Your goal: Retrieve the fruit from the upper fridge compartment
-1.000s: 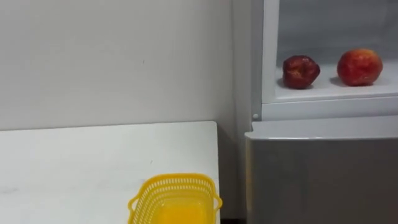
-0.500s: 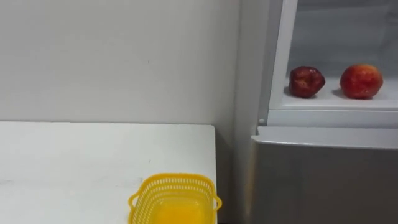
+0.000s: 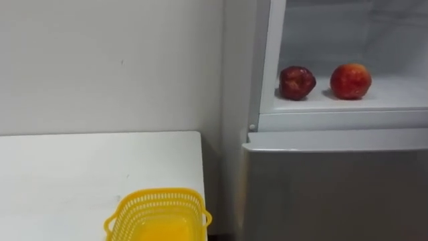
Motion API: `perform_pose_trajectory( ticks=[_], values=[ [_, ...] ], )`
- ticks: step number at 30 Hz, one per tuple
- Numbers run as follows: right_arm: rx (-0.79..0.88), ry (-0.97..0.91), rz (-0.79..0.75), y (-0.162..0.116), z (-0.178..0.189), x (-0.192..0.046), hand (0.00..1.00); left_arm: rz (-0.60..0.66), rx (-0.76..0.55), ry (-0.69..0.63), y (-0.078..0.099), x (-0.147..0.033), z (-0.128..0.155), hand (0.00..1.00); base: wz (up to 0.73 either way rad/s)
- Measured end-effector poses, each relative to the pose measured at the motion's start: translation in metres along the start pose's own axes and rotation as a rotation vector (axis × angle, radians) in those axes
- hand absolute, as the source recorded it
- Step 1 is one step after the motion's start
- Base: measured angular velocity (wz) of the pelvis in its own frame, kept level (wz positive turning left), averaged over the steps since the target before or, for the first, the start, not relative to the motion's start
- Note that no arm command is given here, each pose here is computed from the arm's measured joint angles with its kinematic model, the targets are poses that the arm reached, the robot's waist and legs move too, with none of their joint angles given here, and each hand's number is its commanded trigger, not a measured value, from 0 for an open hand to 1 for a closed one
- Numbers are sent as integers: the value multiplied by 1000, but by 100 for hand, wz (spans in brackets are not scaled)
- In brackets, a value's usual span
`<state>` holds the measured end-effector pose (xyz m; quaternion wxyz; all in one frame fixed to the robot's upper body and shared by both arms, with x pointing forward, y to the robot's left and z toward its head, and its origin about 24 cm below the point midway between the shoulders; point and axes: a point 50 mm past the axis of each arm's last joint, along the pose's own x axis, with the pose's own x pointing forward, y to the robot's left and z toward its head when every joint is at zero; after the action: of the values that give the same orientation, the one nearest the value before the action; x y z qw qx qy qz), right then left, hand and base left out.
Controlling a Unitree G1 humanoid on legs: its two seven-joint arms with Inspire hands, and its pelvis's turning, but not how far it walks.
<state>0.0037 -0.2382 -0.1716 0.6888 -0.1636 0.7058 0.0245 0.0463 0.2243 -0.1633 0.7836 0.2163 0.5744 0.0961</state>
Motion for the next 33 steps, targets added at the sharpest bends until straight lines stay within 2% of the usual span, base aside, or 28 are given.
perform_pose_trajectory(
  ticks=[6,11,15,21,24,26,33],
  values=[
    [-25,23,5,2,-1,0,0,-29,16,58,0,0,-12,0,0],
    [-9,8,-23,5,1,0,0,-45,63,158,1,-4,-37,0,0],
    [24,-32,-64,3,9,-1,0,-69,98,189,-1,-9,-50,0,-6],
    [276,-313,-245,-20,51,-13,0,-70,113,144,-3,-7,-42,0,-9],
    [319,-482,-316,-24,70,-29,0,-39,121,108,-1,-7,-38,0,-8],
    [324,-659,-370,-27,88,-52,0,-31,119,63,-3,-7,-31,0,-23],
    [295,-1064,-512,-30,125,-120,0,-29,121,-65,-6,-8,-18,0,-26]
  ],
)
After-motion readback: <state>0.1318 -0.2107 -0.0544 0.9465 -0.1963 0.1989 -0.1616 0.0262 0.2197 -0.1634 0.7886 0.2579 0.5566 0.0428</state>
